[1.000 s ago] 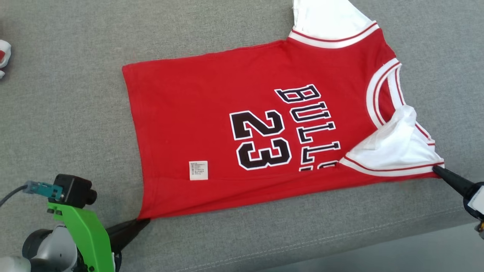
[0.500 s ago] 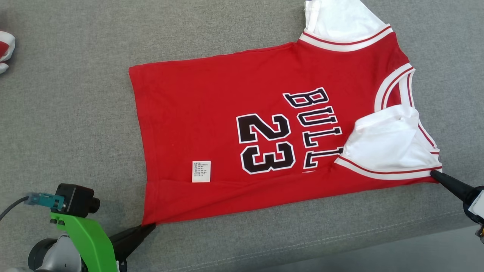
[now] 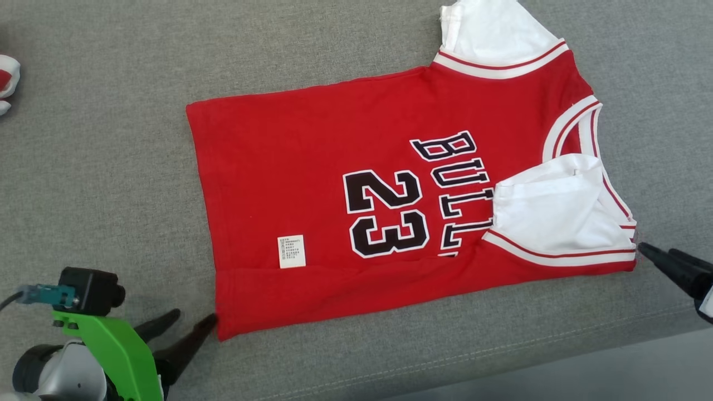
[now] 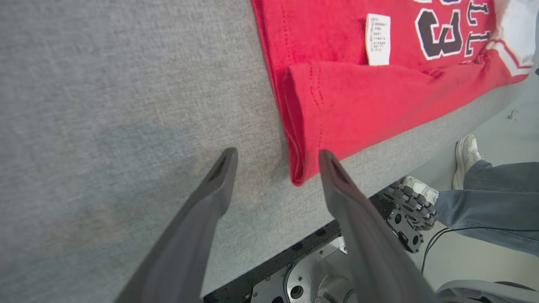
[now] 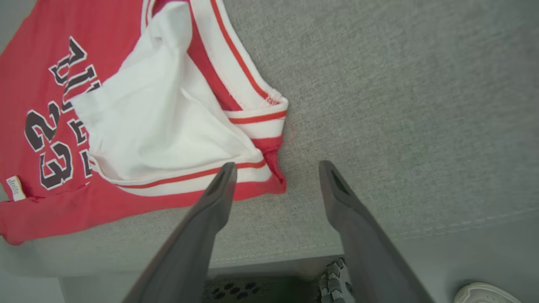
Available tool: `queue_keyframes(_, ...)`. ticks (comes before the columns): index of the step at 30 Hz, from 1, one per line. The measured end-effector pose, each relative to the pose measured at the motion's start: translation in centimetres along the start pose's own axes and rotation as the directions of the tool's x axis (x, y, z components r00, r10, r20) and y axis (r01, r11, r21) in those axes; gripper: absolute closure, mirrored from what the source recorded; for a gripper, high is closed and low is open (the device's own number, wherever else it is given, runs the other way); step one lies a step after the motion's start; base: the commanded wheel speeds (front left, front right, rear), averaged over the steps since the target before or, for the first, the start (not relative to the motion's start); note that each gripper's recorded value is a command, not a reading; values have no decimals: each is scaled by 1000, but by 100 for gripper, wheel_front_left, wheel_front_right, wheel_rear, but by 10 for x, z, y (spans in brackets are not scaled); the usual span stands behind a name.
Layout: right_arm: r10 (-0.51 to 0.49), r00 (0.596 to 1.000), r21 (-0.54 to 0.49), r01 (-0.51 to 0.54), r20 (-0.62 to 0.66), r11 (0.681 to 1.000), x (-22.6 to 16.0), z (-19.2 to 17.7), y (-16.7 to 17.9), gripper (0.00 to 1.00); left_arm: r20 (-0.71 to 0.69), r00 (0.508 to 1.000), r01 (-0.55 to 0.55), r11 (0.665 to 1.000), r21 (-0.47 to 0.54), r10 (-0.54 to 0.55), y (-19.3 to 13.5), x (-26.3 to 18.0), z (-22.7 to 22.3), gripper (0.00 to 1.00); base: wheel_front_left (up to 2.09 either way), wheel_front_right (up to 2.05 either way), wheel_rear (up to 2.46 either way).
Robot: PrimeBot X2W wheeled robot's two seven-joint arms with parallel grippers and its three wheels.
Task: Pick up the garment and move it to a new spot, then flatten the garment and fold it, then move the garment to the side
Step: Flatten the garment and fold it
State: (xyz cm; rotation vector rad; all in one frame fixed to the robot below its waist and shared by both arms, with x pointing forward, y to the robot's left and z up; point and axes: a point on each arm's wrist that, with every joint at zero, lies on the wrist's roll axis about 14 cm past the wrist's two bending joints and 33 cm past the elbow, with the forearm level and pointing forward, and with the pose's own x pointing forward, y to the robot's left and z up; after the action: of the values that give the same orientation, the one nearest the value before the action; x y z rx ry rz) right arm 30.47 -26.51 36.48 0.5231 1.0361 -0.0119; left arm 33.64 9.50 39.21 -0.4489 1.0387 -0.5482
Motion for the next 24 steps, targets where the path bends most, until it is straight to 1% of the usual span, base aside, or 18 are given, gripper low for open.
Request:
queue_keyframes(2, -32, 999, -39, 33, 37, 999, -4, 8, -7, 0, 32, 999, -27, 1000, 12, 27, 6, -3, 8, 0, 0, 0, 0)
queue_keyframes(5, -62, 990, -124, 77, 126, 989, -14, 32, -13, 0, 98, 993, -67, 996, 64, 60, 11, -9, 23, 0, 0, 0, 0)
queue_keyframes(8, -23, 961, -201, 81, 277, 976, -19, 77, 2, 0, 186, 980, -94, 990, 106, 73, 13, -15, 47, 0, 0, 0, 0)
queue_keyframes(11, 47, 922, -272, 65, 385, 960, -23, 118, 27, 0, 269, 961, -127, 972, 195, 71, 11, -19, 81, 0, 0, 0, 0)
queue_keyframes(14, 96, 904, -323, 48, 417, 945, -20, 139, 47, 0, 325, 946, -102, 961, 256, 14, -3, -19, 109, 0, 0, 0, 0)
queue_keyframes(15, 120, 895, -364, 51, 430, 930, -16, 152, 58, 0, 331, 943, -74, 946, 315, -36, -14, -17, 124, 0, 0, 0, 0)
queue_keyframes(17, 142, 884, -398, 54, 446, 916, -12, 169, 69, 0, 335, 940, -61, 932, 356, -66, -19, -14, 138, 0, 0, 0, 0)
queue_keyframes(19, 158, 882, -430, 54, 443, 901, -4, 181, 80, 0, 303, 948, -32, 917, 397, -98, -23, -6, 143, 0, 0, 0, 0)
queue_keyframes(20, 167, 884, -458, 58, 436, 887, 5, 190, 89, 0, 283, 952, 1, 928, 372, -115, -22, 2, 149, 0, 0, 0, 0)
queue_keyframes(24, 191, 887, -488, 44, 421, 872, 27, 205, 106, 0, 223, 970, 16, 937, 348, -100, -9, 21, 155, 0, 0, 0, 0)
